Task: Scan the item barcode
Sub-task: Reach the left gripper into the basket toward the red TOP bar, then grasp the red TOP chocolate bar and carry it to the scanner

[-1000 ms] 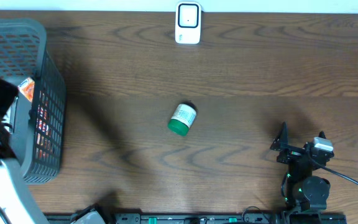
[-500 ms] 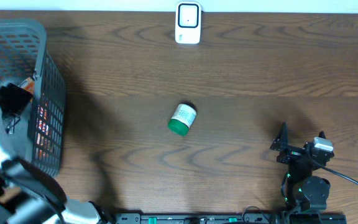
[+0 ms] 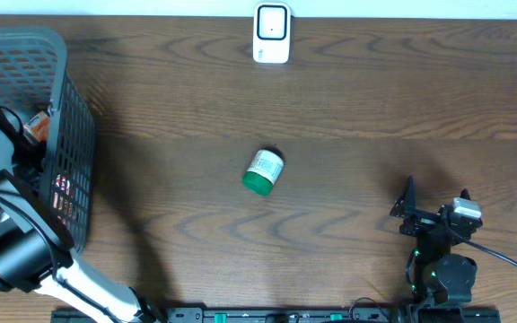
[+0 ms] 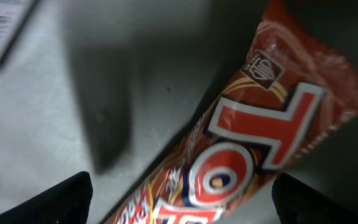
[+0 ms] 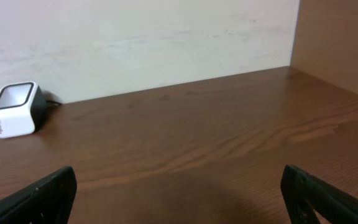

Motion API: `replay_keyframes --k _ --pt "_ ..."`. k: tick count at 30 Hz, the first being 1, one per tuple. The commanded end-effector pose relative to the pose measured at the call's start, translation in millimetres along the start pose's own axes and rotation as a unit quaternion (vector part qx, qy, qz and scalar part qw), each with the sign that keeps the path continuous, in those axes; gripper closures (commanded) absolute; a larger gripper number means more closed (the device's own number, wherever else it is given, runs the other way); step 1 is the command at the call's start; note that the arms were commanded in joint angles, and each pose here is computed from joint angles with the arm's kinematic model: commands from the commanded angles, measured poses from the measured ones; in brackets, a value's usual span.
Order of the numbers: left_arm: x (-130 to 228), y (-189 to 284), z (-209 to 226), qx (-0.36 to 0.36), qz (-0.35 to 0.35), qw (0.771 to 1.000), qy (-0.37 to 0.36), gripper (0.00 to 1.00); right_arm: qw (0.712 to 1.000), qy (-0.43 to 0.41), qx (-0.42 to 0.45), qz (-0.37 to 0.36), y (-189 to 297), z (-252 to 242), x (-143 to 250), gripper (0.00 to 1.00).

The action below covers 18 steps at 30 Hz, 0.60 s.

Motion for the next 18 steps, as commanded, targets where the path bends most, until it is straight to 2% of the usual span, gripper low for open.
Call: replay_keyframes --k 1,3,4,6,8,11,15,18 --pt "3.1 -18.8 0.7 0.006 0.030 0.999 -0.030 0.07 1.000 0.004 0.002 0.001 -0.1 -0.9 0.6 0.01" --pt "4.6 -27.1 1.2 0.006 0.043 0.999 -0.032 0.07 1.000 0.004 0.002 0.001 -0.1 -0.9 0.6 0.01" --pt "5.3 -31.4 1.6 0.006 0.050 0.998 -0.031 0.11 1.000 0.004 0.002 0.001 -0.1 -0.9 0.6 0.01" --pt "6.9 -37.6 1.8 0.006 0.061 0.998 -0.031 0.28 1.000 0.004 0.002 0.001 -0.1 -0.9 0.6 0.01" --pt "7.6 -39.5 2.1 0.006 0.065 0.997 -0.030 0.51 1.000 0.003 0.002 0.001 -0.1 -0.9 0.6 0.01" --pt "7.2 -36.8 1.9 0.006 0.061 0.998 -0.028 0.59 1.000 0.004 0.002 0.001 -0.1 -0.9 0.6 0.01" --pt "3.7 -19.9 1.0 0.006 0.042 0.999 -0.018 0.81 1.000 0.004 0.002 0.001 -0.1 -0.9 0.6 0.01" --pt "0.1 6.3 -0.2 0.005 0.017 1.000 0.000 0.85 1.000 0.004 0.002 0.001 -0.1 -0.9 0.6 0.01"
Point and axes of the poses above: each gripper's point midway between its finger pads, its own y axis back along the fingers, its own z axis along the line the jaws close on, x = y × z, the point moved 8 cm from there along y, back along the fingers, and after that the axes turned 9 degrees about -y, right-handed, at the moved point
